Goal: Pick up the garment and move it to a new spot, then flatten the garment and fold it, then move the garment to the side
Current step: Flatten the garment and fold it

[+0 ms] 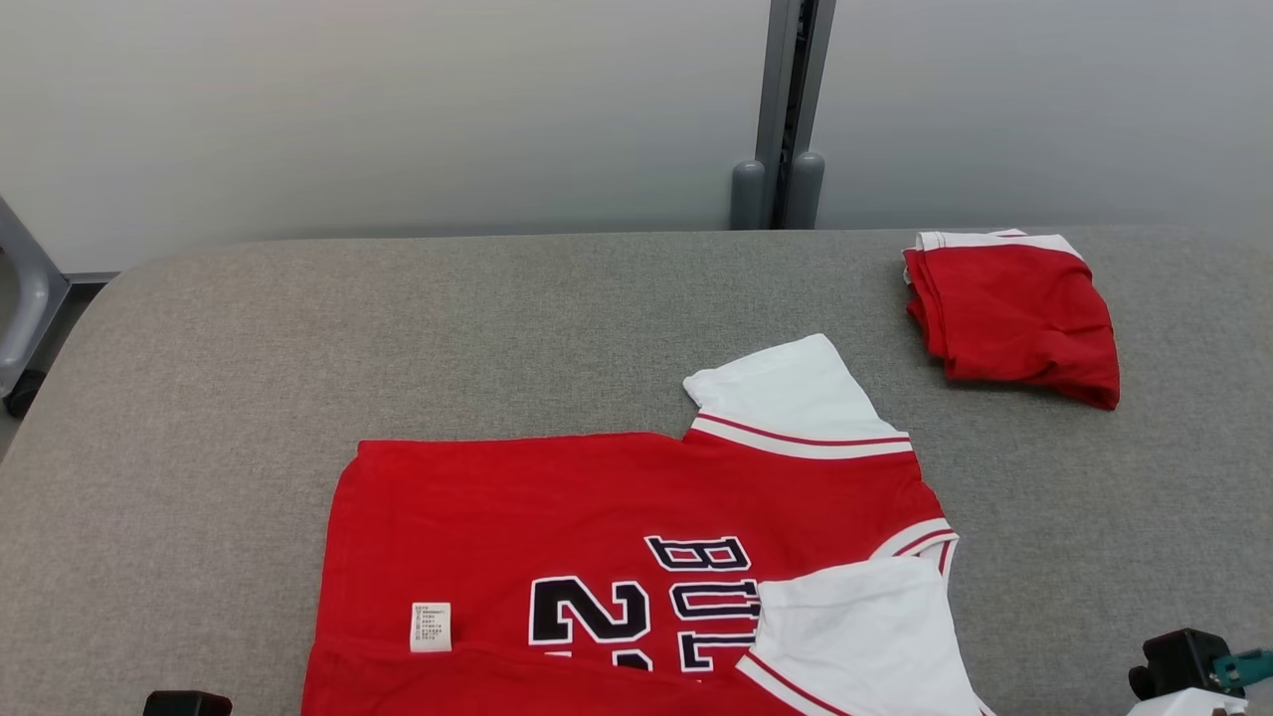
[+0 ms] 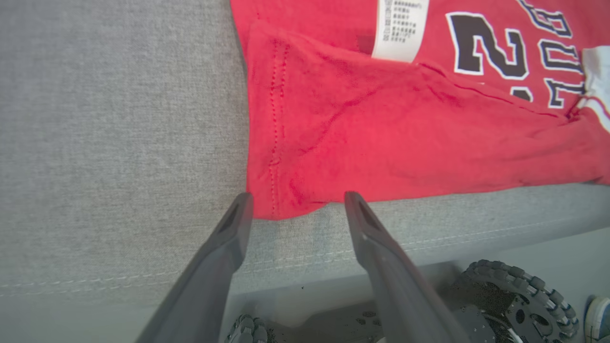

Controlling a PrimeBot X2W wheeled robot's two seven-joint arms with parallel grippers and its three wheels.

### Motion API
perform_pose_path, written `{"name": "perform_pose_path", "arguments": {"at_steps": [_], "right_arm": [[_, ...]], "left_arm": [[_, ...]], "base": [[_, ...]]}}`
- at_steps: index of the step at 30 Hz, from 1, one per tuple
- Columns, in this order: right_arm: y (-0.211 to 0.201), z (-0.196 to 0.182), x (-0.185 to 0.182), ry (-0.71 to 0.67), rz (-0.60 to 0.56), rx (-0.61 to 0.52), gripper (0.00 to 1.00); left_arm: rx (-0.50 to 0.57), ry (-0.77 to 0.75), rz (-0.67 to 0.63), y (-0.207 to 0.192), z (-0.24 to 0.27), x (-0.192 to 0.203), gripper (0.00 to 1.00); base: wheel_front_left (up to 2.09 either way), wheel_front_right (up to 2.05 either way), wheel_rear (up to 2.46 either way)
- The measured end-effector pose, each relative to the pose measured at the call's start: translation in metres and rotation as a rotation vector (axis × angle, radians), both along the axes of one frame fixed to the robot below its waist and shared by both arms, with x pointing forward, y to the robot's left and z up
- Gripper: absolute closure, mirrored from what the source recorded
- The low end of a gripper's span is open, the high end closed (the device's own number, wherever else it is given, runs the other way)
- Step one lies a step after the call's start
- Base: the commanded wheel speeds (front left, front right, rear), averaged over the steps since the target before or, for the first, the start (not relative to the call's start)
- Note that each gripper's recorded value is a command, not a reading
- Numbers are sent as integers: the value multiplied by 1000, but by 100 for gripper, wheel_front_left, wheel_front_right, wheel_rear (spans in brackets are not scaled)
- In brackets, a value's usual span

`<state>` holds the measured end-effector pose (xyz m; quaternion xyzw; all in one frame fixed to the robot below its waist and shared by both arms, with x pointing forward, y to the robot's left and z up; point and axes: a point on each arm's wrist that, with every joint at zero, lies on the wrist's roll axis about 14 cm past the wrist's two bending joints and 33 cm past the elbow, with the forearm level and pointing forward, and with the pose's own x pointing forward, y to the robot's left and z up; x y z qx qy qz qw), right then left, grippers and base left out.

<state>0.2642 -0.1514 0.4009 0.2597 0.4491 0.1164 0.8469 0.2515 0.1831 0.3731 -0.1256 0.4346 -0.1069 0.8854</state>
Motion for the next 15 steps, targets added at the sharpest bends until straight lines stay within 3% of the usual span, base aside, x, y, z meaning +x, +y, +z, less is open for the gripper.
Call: {"name": "perform_pose_path", "arguments": {"at_steps": [6, 15], "right_arm": [[-5, 12, 11, -63, -16, -17, 0], [-26, 66, 76, -316, -27, -125, 0]], "left_arm": [[0, -47, 26, 7, 14, 11, 0], [89, -245, -1, 31, 66, 73, 0]], "base": [[0, 0, 0], [0, 0, 0]]}}
